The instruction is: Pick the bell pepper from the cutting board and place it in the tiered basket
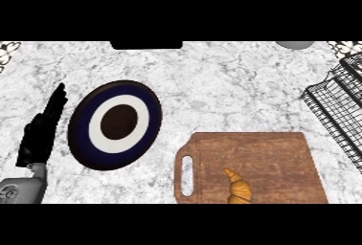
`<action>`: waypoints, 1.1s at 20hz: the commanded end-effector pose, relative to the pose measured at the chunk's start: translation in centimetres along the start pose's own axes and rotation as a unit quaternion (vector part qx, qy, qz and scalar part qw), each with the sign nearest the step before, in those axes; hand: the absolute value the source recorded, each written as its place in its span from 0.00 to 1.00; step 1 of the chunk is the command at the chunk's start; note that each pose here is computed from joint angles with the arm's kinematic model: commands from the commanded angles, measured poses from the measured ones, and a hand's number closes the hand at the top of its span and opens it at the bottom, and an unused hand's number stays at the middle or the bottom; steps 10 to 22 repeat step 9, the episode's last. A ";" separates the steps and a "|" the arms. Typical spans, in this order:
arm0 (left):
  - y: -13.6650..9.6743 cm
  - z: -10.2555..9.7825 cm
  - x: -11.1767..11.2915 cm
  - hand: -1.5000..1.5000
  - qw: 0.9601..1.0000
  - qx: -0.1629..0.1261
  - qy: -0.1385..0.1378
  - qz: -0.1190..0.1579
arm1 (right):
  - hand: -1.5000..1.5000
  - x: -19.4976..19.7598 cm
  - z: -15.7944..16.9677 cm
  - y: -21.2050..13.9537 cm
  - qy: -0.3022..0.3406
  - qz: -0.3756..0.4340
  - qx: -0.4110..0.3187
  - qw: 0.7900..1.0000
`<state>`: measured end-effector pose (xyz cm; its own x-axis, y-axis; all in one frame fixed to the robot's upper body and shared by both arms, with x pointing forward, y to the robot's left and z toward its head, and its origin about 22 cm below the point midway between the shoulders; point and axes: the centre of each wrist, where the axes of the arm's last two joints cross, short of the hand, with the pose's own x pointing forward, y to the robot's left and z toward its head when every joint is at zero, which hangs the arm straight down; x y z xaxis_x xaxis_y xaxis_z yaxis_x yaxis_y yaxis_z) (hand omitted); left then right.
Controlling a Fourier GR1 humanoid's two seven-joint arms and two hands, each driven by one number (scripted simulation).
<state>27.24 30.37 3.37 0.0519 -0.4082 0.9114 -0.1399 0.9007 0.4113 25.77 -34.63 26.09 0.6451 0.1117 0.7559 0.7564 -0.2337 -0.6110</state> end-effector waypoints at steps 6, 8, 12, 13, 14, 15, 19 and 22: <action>-0.7 -0.5 -0.1 0.50 1.000 0.008 0.011 0.002 | 0.00 -8.7 4.0 -9.9 0.055 -0.035 0.017 0.998; -1.2 0.7 -0.4 0.50 1.000 0.005 -0.003 -0.005 | 0.00 -10.1 5.1 -12.8 0.052 -0.059 0.013 0.997; 0.5 -0.5 -0.5 0.50 1.000 0.002 -0.002 0.002 | 0.00 -10.8 5.2 -13.0 0.047 -0.056 0.014 0.997; 0.5 -0.5 -0.5 0.50 1.000 0.002 -0.002 0.002 | 0.00 -10.8 5.2 -13.0 0.047 -0.056 0.014 0.997; 0.5 -0.5 -0.5 0.50 1.000 0.002 -0.002 0.002 | 0.00 -10.8 5.2 -13.0 0.047 -0.056 0.014 0.997; 0.5 -0.5 -0.5 0.50 1.000 0.002 -0.002 0.002 | 0.00 -10.8 5.2 -13.0 0.047 -0.056 0.014 0.997; 0.5 -0.5 -0.5 0.50 1.000 0.002 -0.002 0.002 | 0.00 -10.8 5.2 -13.0 0.047 -0.056 0.014 0.997; 0.5 -0.5 -0.5 0.50 1.000 0.002 -0.002 0.002 | 0.00 -10.8 5.2 -13.0 0.047 -0.056 0.014 0.997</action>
